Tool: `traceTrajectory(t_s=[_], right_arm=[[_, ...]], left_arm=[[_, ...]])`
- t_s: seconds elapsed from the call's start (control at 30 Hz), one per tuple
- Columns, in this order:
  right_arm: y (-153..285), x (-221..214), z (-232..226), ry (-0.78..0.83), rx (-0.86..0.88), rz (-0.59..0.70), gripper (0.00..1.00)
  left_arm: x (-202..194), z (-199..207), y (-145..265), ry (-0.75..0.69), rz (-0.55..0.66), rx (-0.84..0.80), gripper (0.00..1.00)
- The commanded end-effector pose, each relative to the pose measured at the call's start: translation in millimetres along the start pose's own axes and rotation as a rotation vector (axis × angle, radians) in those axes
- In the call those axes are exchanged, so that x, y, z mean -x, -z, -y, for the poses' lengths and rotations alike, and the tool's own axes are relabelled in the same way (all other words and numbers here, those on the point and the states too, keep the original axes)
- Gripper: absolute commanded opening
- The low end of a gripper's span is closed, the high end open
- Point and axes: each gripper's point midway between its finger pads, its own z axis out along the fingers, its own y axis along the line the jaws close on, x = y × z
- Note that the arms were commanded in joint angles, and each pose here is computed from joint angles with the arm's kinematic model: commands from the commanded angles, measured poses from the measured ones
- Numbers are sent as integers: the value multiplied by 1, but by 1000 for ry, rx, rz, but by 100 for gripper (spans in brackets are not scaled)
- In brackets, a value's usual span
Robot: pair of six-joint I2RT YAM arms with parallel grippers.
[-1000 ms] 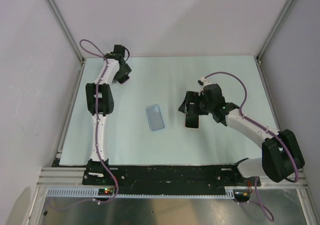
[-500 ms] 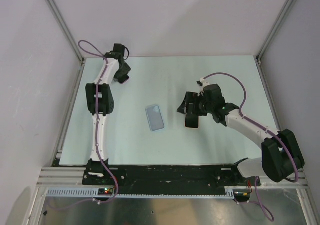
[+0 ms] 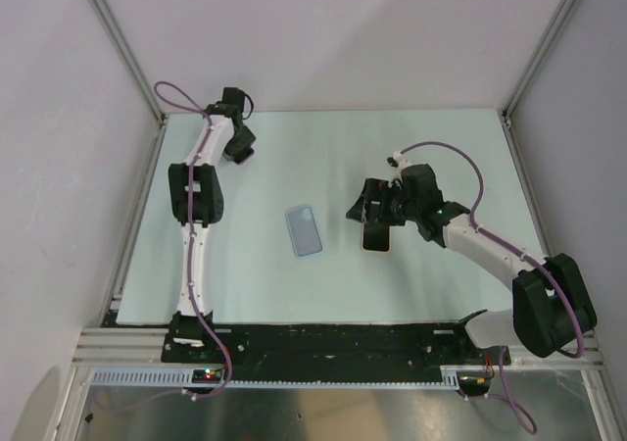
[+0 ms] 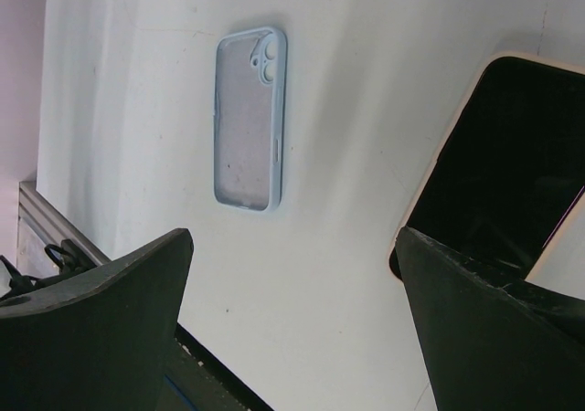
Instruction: Put the phone into the phone case
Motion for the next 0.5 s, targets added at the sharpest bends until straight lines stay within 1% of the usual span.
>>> traceTrajectory(t_s=[0.0, 0.03, 0.1, 0.2, 0.3, 0.33, 0.4, 0.47], right_arm=[[-2, 20, -8, -12, 44, 62, 99], [-4, 25, -10, -16, 53, 77, 99], [-11, 35, -14, -23, 70, 93, 99], [-25, 52, -23, -30, 104, 103, 99], [-39, 62, -31, -51, 139, 93, 99], [-44, 61, -32, -58, 144, 84, 99], [-50, 61, -33, -66, 152, 79, 100], [-54, 60, -35, -74, 157, 77, 100]], left_arm=[[14, 8, 13, -4, 8, -53, 63], [14, 6, 13, -10, 3, -56, 62], [16, 3, 17, -29, -1, -61, 57], [29, 1, 29, -40, 17, -82, 53], [59, -2, 45, -18, 64, -123, 50], [68, 0, 51, -13, 82, -146, 48], [95, -11, 54, 20, 113, -179, 46], [112, -15, 54, 37, 134, -217, 44]])
